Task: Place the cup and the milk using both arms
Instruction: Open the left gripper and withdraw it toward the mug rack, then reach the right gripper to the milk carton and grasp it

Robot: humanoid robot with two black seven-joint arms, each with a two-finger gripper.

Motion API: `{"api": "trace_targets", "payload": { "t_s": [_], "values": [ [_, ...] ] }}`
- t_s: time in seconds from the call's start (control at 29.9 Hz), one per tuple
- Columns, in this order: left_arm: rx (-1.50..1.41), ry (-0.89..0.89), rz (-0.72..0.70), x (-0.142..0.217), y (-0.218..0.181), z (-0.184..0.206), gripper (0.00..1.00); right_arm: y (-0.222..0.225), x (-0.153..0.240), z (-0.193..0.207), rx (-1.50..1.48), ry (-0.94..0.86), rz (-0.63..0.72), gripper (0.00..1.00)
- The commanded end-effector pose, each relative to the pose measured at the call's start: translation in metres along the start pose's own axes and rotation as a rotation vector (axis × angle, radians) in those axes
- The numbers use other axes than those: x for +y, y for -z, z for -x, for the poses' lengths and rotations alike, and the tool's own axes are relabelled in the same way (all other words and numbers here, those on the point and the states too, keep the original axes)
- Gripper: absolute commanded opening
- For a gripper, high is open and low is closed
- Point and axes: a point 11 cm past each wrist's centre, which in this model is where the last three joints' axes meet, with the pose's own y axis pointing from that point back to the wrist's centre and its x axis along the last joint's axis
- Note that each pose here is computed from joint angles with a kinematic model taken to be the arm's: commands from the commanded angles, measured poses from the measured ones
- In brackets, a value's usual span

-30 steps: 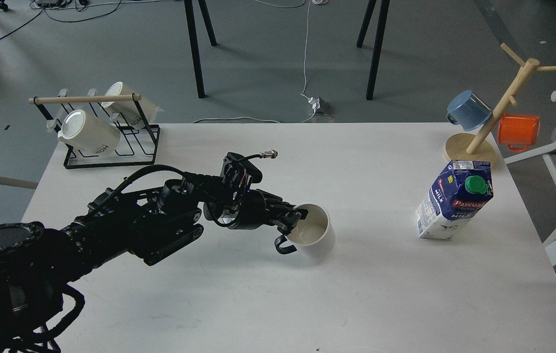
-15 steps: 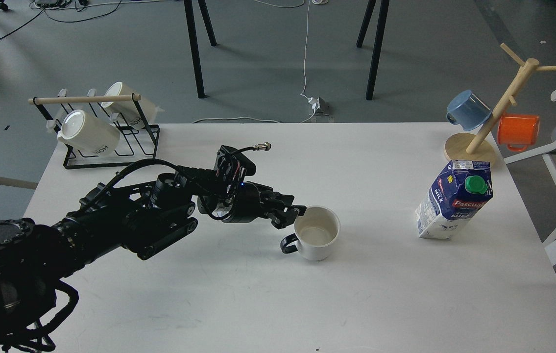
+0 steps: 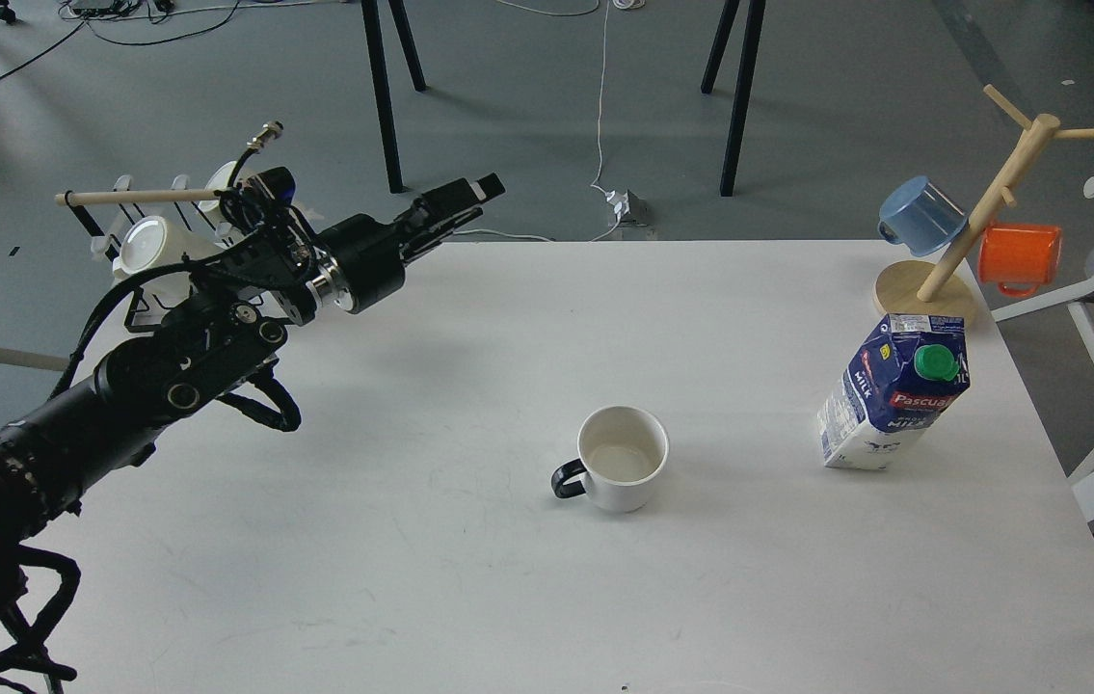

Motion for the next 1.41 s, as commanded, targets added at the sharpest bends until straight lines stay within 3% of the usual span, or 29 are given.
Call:
{"api": "trace_targets", "payload": {
  "t_s": [0.0,0.1,0.27,0.47,0.87,1.37],
  "values": [
    [0.252,-0.093,0.035,0.035,0.008,-0.038,0.8,-0.016,0.012,-0.015,-0.065,-0.015,0.072,0.99],
    [0.452,-0.101,0.075,0.063,0.016,-0.053,0.87,-0.034,0.016,-0.012,-0.125,0.017,0.107,0.99],
    [0.607,-0.264,0.052,0.125,0.048,-0.083,0.95,-0.095,0.032,-0.003,-0.224,0.083,0.26,0.99],
    [0.641,-0.279,-0.043,0.164,0.077,-0.064,0.97,-0.147,0.046,-0.008,-0.314,0.092,0.343,1.0],
    [0.74,-0.223,-0.138,0.187,0.107,0.001,0.99,-0.207,0.039,-0.004,-0.454,0.129,0.371,1.0],
    [0.767,-0.214,-0.169,0.195,0.115,0.018,0.99,-0.22,0.013,0.031,-0.501,0.227,0.366,1.0]
  ]
}}
